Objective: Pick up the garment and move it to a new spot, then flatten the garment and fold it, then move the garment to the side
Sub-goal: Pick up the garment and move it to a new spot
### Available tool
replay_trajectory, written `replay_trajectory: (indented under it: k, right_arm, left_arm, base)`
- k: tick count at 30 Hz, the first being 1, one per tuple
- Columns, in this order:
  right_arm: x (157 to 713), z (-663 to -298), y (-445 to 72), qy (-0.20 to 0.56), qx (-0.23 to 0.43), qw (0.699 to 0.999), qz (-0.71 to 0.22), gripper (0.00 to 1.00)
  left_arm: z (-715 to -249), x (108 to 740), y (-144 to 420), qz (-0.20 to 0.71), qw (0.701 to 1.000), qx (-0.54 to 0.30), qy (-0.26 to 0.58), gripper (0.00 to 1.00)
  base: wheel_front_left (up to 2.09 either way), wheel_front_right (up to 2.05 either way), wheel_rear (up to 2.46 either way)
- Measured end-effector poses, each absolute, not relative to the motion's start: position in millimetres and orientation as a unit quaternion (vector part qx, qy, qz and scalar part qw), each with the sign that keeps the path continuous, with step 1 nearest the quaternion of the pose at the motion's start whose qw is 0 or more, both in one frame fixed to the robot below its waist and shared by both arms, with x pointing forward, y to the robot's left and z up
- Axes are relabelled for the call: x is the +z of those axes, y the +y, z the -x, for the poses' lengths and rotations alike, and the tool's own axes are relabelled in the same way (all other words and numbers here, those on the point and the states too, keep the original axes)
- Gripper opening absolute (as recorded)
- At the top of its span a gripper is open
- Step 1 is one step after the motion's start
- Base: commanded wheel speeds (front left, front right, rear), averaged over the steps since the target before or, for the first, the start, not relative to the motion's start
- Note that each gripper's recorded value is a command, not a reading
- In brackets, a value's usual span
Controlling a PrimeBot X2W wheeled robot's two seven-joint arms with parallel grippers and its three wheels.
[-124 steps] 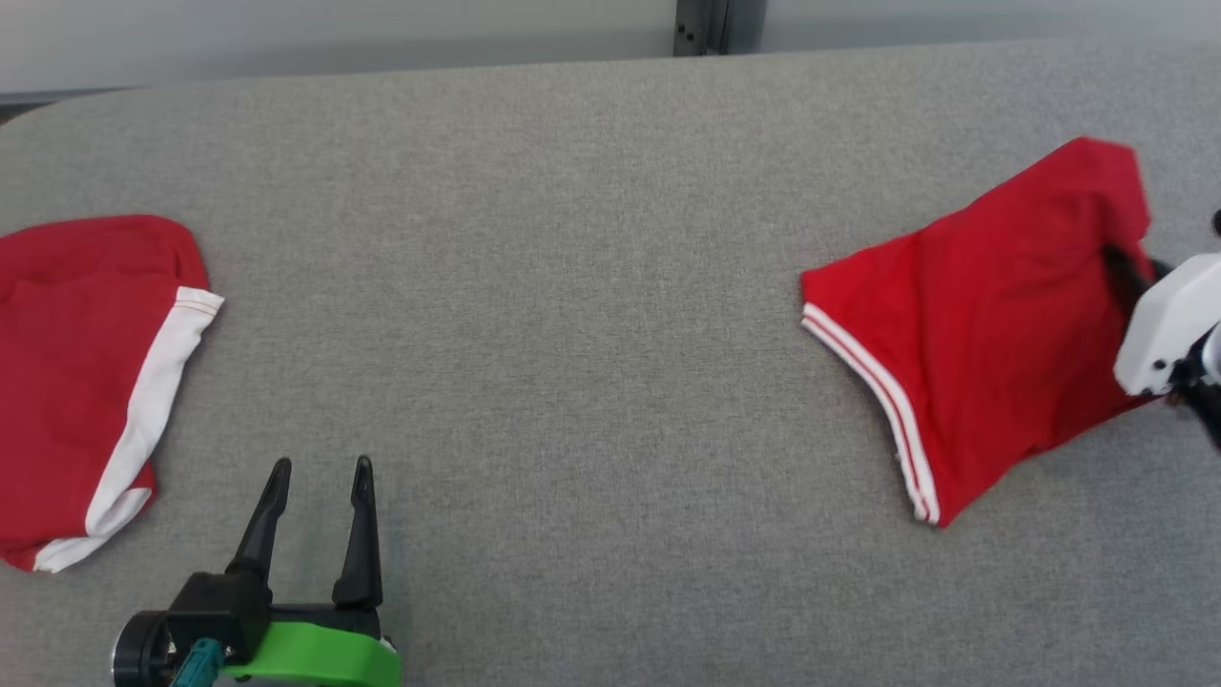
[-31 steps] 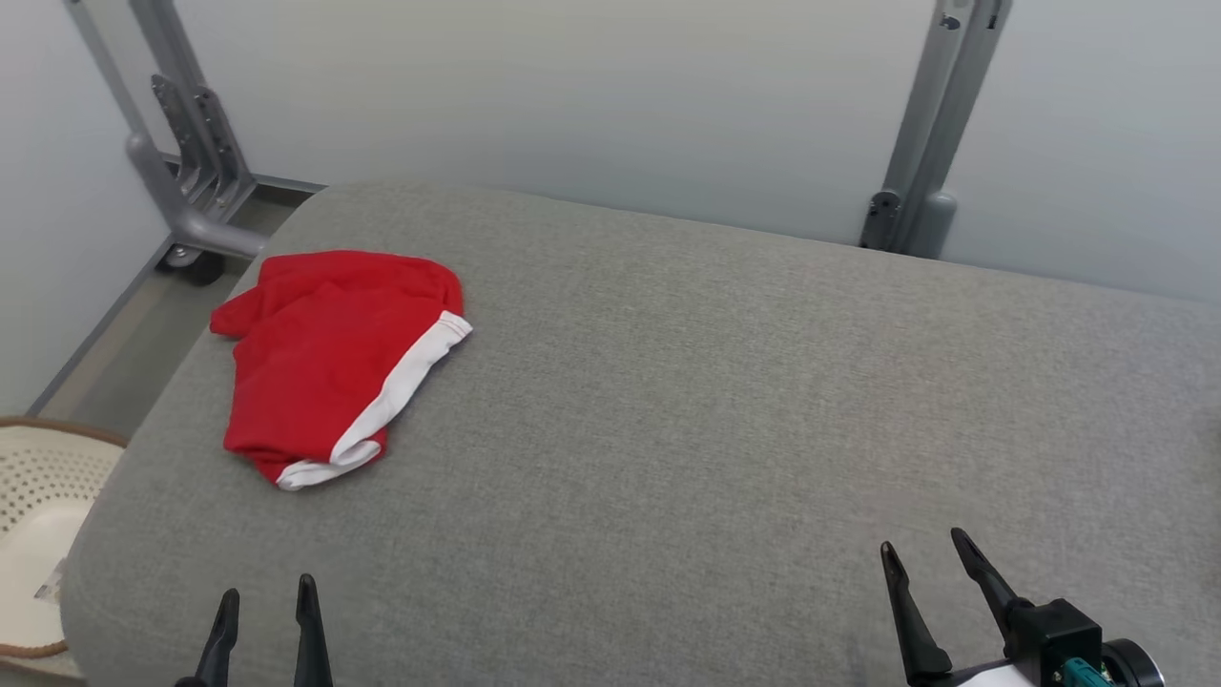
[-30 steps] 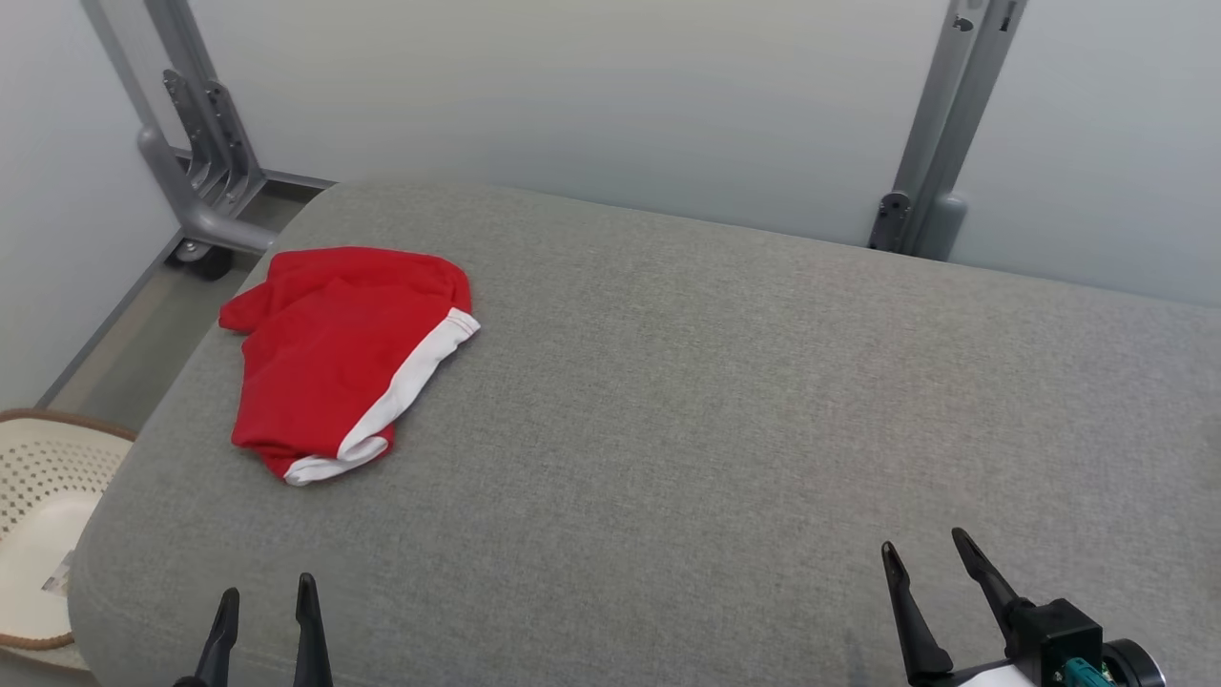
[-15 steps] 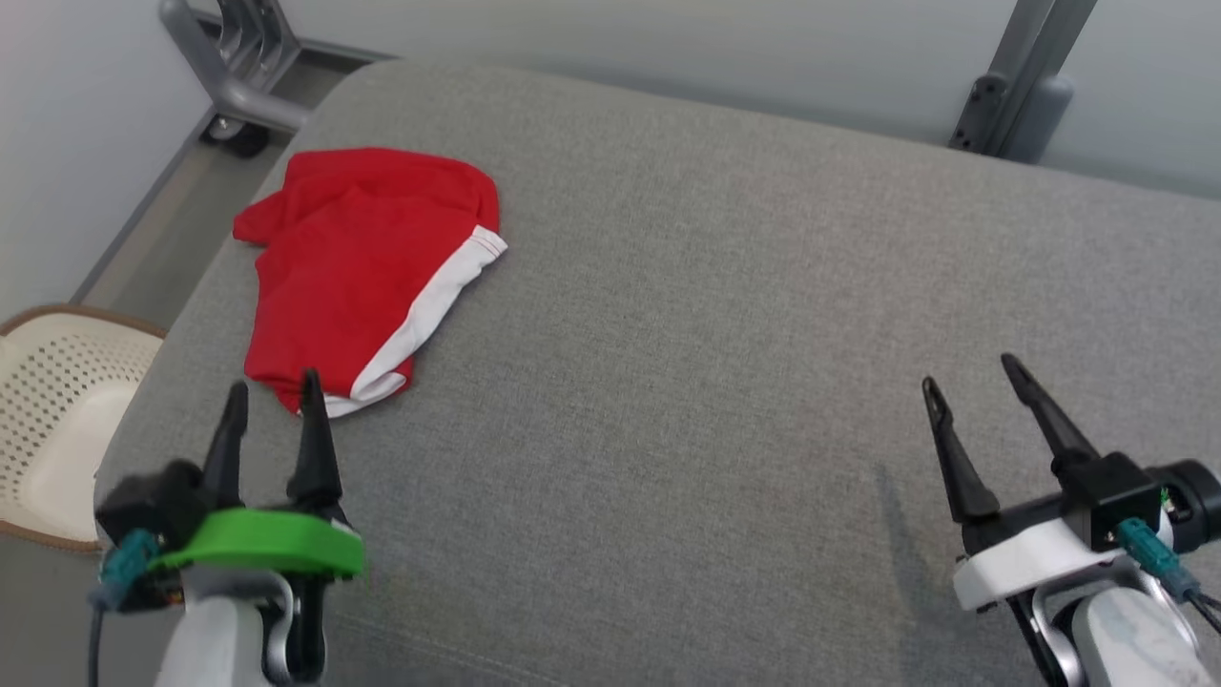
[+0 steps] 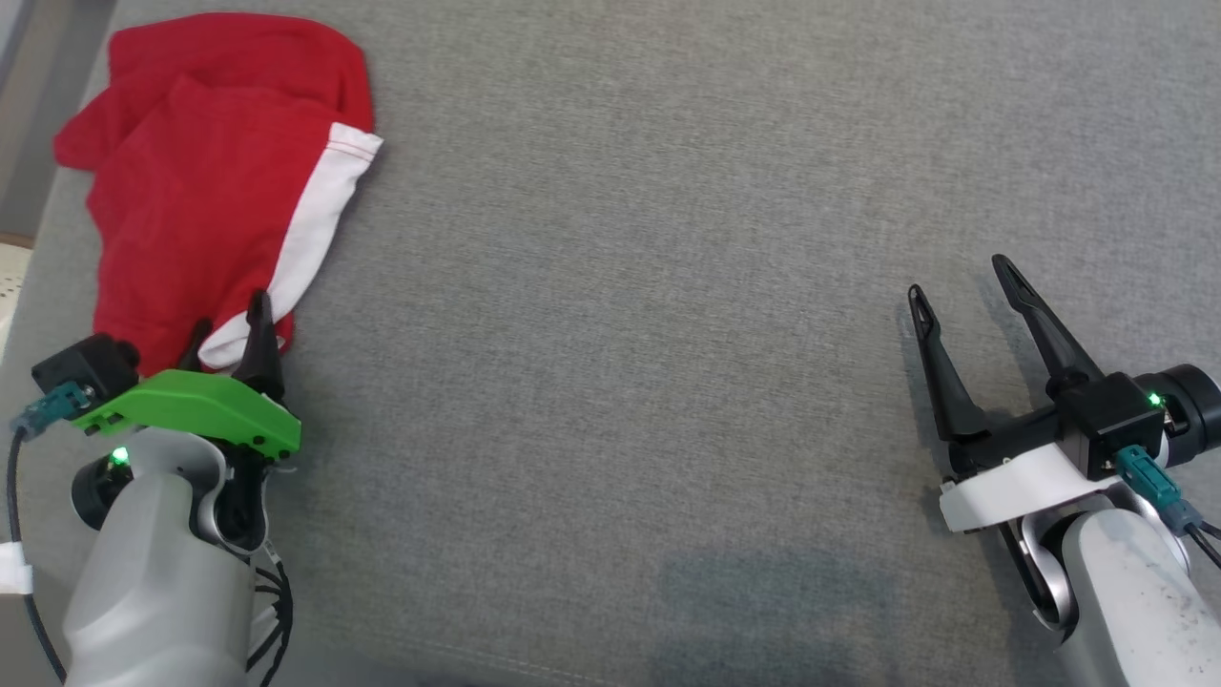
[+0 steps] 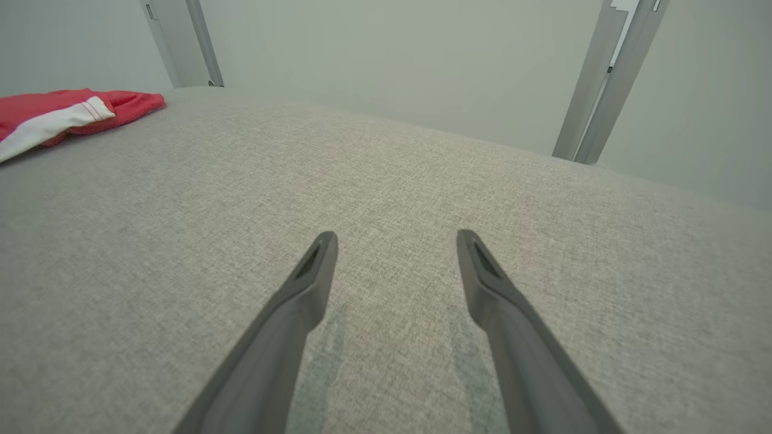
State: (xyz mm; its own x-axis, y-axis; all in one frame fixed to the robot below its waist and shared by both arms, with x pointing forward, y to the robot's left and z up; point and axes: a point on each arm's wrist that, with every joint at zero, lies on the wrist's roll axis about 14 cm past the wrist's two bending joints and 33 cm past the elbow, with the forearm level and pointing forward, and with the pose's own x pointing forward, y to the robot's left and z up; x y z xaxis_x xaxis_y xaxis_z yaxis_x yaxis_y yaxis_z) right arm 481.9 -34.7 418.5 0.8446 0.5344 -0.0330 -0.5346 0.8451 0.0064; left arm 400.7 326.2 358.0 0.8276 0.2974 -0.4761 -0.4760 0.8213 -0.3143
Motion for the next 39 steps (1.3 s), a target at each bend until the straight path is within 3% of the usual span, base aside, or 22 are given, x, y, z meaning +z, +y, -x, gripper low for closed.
replay_trajectory:
  k: [1, 2, 12, 23, 31, 39]
  right_arm:
    - [414.8, -481.4, -38.5, 0.022, 0.272, 0.962, 0.0, 1.0]
    - [411.2, -481.2, -43.7, 0.027, 0.265, 0.964, 0.0, 1.0]
    - [415.1, -463.5, -69.3, 0.042, 0.22, 0.975, -0.01, 1.0]
    - [457.6, -428.8, -77.7, 0.012, 0.192, 0.981, -0.024, 1.0]
    - [475.4, -406.0, -117.6, -0.003, 0.131, 0.991, -0.021, 1.0]
    - [487.8, -381.6, -160.2, -0.014, 0.064, 0.998, -0.015, 1.0]
  left_arm:
    - [-405.4, 353.8, 325.0, 0.214, 0.931, 0.203, 0.216, 0.58]
    - [-408.2, 349.6, 325.1, 0.214, 0.93, 0.203, 0.221, 0.01]
    - [-426.0, 362.4, 311.5, 0.182, 0.952, 0.155, 0.192, 0.0]
    - [-458.0, 484.2, 200.2, 0.191, 0.979, -0.056, 0.038, 0.0]
    - [-441.1, 548.5, 50.8, 0.216, 0.941, -0.259, 0.009, 0.0]
    - [-401.0, 628.7, -55.2, 0.276, 0.867, -0.413, -0.04, 0.0]
  base:
    - [0.0, 0.0, 0.0]
    - [0.0, 0.0, 0.0]
    - [0.0, 0.0, 0.0]
    - [0.0, 0.0, 0.0]
    - [0.0, 0.0, 0.0]
    - [0.0, 0.0, 0.0]
